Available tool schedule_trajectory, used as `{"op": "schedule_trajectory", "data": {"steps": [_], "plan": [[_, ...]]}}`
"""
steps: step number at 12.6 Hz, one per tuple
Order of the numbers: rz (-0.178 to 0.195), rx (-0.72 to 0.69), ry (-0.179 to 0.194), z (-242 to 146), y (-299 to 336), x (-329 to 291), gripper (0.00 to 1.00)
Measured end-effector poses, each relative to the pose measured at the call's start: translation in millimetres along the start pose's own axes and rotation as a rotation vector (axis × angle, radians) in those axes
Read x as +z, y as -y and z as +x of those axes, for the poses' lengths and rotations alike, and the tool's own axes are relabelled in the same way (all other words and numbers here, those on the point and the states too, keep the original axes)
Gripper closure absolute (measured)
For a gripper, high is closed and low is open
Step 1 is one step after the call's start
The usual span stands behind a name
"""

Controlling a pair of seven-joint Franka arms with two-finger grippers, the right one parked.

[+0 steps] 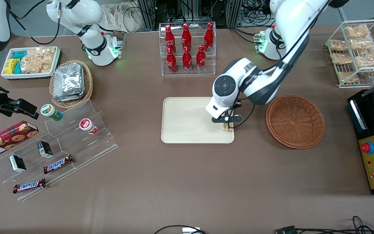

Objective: Place sandwich from basket to tray
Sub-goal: 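Carry the sandwich over the cream tray and lower it onto the tray, then open the left gripper to release the sandwich on the tray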

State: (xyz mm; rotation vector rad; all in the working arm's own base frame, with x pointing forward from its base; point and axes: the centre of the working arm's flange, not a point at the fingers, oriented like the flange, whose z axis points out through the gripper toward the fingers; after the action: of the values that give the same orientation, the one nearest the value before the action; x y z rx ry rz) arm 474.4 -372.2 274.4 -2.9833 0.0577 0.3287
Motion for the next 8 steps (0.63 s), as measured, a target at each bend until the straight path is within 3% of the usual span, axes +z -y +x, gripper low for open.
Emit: {"op": "schedule_trajectory", "data": {"steps": [8], "plan": [[-0.01, 0.036, -0.012, 8, -13, 32, 0.85]]}}
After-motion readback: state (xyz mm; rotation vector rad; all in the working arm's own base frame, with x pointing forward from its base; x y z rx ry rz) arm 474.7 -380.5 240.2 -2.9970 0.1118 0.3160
